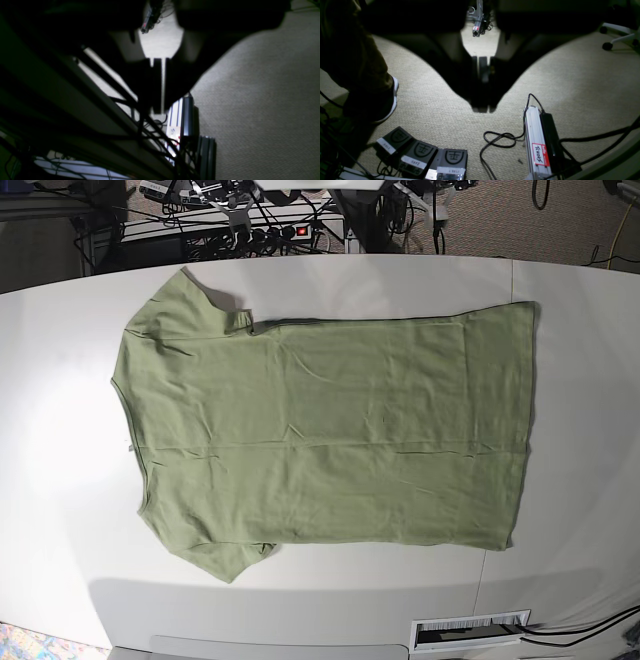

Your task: Fold the T-shirt properly

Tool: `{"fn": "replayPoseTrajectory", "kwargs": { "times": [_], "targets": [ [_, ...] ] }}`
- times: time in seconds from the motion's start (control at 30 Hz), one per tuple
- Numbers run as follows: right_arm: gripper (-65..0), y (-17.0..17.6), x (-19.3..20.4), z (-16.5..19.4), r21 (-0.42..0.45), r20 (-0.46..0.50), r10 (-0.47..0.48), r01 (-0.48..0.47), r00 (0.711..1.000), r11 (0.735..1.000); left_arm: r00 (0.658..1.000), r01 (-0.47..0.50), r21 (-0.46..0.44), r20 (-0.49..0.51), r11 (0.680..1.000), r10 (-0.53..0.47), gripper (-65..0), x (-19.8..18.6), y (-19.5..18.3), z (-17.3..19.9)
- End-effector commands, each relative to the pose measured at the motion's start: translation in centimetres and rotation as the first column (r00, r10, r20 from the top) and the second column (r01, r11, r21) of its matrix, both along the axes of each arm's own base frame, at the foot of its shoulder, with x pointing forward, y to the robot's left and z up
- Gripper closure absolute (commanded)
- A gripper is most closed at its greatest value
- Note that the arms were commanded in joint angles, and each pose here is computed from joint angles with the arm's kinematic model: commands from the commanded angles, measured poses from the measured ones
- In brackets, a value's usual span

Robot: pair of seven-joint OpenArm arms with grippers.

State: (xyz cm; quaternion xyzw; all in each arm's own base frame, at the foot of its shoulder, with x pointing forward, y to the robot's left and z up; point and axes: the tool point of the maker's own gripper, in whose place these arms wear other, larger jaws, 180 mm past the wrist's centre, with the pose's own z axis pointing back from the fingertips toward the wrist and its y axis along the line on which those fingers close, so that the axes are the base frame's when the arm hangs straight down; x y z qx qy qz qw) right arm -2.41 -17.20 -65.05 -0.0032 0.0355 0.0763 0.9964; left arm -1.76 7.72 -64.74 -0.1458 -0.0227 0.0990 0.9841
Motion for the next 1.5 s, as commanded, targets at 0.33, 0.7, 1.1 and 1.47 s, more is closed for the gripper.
{"fn": "replayPoseTrajectory", "kwargs": {
  "times": [0.33,0.7,1.1,1.47],
  "targets": [
    [0.0,-0.5,-0.2,0.1,-0.006,-0.003,0.001,-0.001,1.000,1.000,1.000,0.008,-0.009,0.011,1.000,-0.008,0.0,-1.4,-0.1,0.5],
    [0.0,0.0,-0.6,0.1,0.020,-0.025,0.008,-0.007,1.000,1.000,1.000,0.008,-0.009,0.008,1.000,-0.008,0.0,-1.8,-0.1,0.6],
    [0.0,-2.9,-5.2,1.2,0.037,-0.103,0.073,-0.070,0.992,0.997,0.998,0.064,-0.039,0.010,0.997,-0.063,0.0,-6.6,3.1,2.6],
    [0.0,-7.9,-6.1,5.5,0.012,-0.049,0.217,-0.216,0.975,0.976,0.990,0.119,-0.044,0.086,0.992,-0.115,0.0,-10.6,7.3,8.9]
  ]
}}
